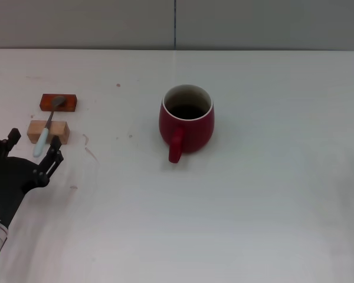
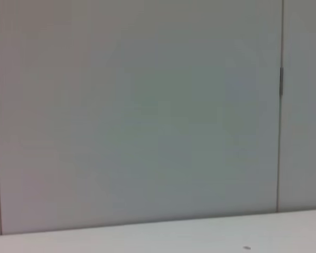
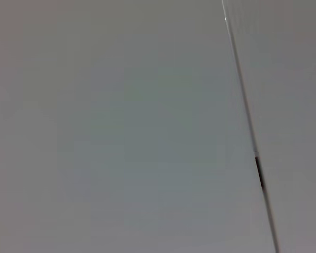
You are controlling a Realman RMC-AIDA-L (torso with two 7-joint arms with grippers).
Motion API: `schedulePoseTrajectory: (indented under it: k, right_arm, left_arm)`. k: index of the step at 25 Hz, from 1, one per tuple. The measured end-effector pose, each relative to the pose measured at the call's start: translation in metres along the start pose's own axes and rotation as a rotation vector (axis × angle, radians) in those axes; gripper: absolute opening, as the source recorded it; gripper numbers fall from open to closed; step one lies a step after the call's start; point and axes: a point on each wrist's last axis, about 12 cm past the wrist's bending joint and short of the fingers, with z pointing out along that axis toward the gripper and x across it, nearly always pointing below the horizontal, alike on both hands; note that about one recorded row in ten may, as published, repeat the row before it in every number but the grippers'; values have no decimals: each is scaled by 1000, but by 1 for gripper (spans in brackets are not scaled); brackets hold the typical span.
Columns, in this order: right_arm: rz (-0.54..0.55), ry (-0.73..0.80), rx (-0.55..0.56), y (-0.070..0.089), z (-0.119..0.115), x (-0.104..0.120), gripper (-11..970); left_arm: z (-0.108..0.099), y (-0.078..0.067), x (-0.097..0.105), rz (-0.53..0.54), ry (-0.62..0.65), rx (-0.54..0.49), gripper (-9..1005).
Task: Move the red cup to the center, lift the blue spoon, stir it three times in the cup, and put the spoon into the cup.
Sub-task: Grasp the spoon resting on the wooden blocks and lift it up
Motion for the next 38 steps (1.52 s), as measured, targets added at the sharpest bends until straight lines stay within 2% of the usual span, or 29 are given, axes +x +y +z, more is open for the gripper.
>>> schedulePoseTrajectory:
  k: [13, 38]
  right_arm:
    - [2, -3, -3, 1, 2, 0, -1]
    - [0, -6, -8, 1, 0, -1, 35]
  left_arm:
    - [13, 0, 3, 10, 59, 8, 782]
    - [16, 1, 7, 34, 98, 2, 757]
